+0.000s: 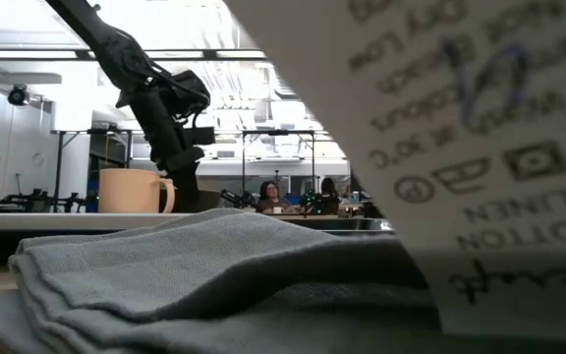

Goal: Set up tray
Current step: Put the black bowl on top of the white plate

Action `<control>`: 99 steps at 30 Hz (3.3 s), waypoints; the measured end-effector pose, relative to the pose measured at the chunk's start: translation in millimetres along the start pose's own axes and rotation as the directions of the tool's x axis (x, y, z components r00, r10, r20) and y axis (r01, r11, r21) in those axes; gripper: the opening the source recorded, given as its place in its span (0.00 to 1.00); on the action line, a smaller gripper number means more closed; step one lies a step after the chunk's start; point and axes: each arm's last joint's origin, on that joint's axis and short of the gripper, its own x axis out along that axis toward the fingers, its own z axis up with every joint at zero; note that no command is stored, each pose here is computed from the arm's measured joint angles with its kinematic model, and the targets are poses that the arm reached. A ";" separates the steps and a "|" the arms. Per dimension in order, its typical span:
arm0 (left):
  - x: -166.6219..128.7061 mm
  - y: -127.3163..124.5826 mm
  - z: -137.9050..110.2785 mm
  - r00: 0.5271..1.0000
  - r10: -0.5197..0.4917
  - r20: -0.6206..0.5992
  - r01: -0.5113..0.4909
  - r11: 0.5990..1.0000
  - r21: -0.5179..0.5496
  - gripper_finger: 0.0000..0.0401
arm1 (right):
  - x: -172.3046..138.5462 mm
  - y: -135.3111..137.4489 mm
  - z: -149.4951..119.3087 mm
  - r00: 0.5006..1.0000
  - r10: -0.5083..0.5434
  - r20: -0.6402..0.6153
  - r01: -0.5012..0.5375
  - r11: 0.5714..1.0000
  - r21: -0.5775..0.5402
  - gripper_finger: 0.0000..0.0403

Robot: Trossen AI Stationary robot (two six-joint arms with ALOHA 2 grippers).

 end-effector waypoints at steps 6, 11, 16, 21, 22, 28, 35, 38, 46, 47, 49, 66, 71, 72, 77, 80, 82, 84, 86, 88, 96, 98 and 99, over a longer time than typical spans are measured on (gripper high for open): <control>-4.4 0.8 5.9 1.000 -0.003 -0.004 0.003 0.999 0.041 0.00 | 0.0 0.0 0.0 1.000 0.000 0.000 0.000 1.000 0.000 0.17; -14.4 -1.7 19.9 1.000 -0.015 -0.010 0.016 0.993 0.117 0.00 | 0.0 0.1 0.0 1.000 0.001 0.000 -0.001 1.000 0.000 0.19; -32.1 -14.8 34.7 0.996 -0.053 -0.070 0.065 0.981 0.181 0.00 | 0.0 0.1 0.0 1.000 0.001 0.000 -0.001 1.000 -0.001 0.21; -50.0 -45.3 49.7 0.994 -0.110 -0.028 0.113 0.953 0.281 0.00 | 0.0 0.1 0.0 1.000 0.001 0.000 -0.001 1.000 -0.001 0.21; -53.6 -53.0 51.6 0.992 -0.124 -0.022 0.125 0.945 0.303 0.00 | 0.0 0.0 0.1 1.000 0.001 0.001 -0.001 1.000 0.000 0.21; -70.0 -100.9 47.9 0.976 -0.219 -0.003 0.202 0.894 0.400 0.00 | 0.1 0.0 0.2 1.000 0.001 0.001 -0.001 1.000 -0.001 0.18; -95.2 -156.9 31.5 0.941 -0.338 -0.014 0.298 0.808 0.508 0.00 | 0.1 0.0 0.1 1.000 0.001 0.000 -0.001 1.000 -0.001 0.17; -105.2 -177.7 21.6 0.925 -0.378 -0.041 0.337 0.767 0.546 0.00 | 0.1 0.0 0.1 1.000 0.001 0.000 -0.001 1.000 0.001 0.18; -120.7 -219.1 -18.0 0.921 -0.375 -0.106 0.356 0.700 0.619 0.00 | 0.0 0.0 0.1 1.000 0.000 0.000 0.000 1.000 0.023 0.21; -121.2 -222.1 -23.1 0.925 -0.365 -0.103 0.346 0.704 0.620 0.00 | 0.0 0.0 0.1 1.000 0.000 0.000 0.000 1.000 0.023 0.21; -121.3 -226.6 -34.8 0.938 -0.332 -0.097 0.317 0.713 0.625 0.00 | 0.0 0.0 0.1 1.000 0.000 0.000 0.000 1.000 0.024 0.21; -138.0 -207.8 -91.6 0.906 -0.424 -0.011 0.373 0.784 0.496 0.00 | 0.0 0.1 -0.1 1.000 0.001 -0.002 -0.001 1.000 0.024 0.18; -130.3 -203.8 -105.7 0.886 -0.462 0.029 0.402 0.798 0.450 0.00 | 0.1 0.1 -0.1 1.000 0.001 -0.002 -0.001 1.000 0.026 0.20; -128.1 -203.6 -107.8 0.886 -0.462 0.028 0.403 0.800 0.445 0.00 | 0.1 0.1 -0.1 1.000 0.001 -0.002 -0.001 1.000 0.026 0.20; -120.2 -205.4 -112.8 0.892 -0.452 0.016 0.398 0.802 0.444 0.00 | 0.0 0.1 -0.1 1.000 0.001 -0.001 -0.001 1.000 0.026 0.21; -119.1 -208.0 -113.3 0.889 -0.457 0.025 0.399 0.801 0.446 0.00 | 0.1 0.1 -0.1 1.000 0.001 -0.002 -0.001 1.000 0.026 0.21; -118.5 -209.7 -114.6 0.889 -0.457 0.019 0.401 0.797 0.452 0.00 | 0.0 0.0 -0.1 1.000 0.001 -0.002 -0.001 1.000 0.026 0.20; -118.9 -211.6 -116.2 0.888 -0.459 0.013 0.403 0.794 0.455 0.00 | 0.0 0.0 -0.1 1.000 0.001 -0.002 -0.001 1.000 0.026 0.19; -120.6 -213.8 -117.4 0.884 -0.467 0.012 0.411 0.789 0.457 0.00 | 0.0 0.1 -0.1 1.000 0.001 -0.002 -0.001 1.000 0.026 0.18; -122.1 -215.2 -118.9 0.880 -0.474 0.008 0.417 0.783 0.461 0.00 | 0.1 0.1 -0.1 1.000 0.001 -0.002 -0.001 1.000 0.026 0.17; -122.8 -215.8 -120.4 0.880 -0.476 0.001 0.425 0.787 0.446 0.00 | 0.0 0.0 -0.1 1.000 0.001 -0.002 -0.001 1.000 0.026 0.18; -122.5 -215.3 -121.1 0.882 -0.471 -0.006 0.425 0.789 0.444 0.01 | 0.1 0.1 -0.2 1.000 0.001 -0.002 -0.001 1.000 0.027 0.19; -122.3 -215.0 -121.5 0.883 -0.469 -0.011 0.424 0.789 0.444 0.01 | 0.0 0.0 -0.1 1.000 0.001 -0.002 -0.001 1.000 0.027 0.20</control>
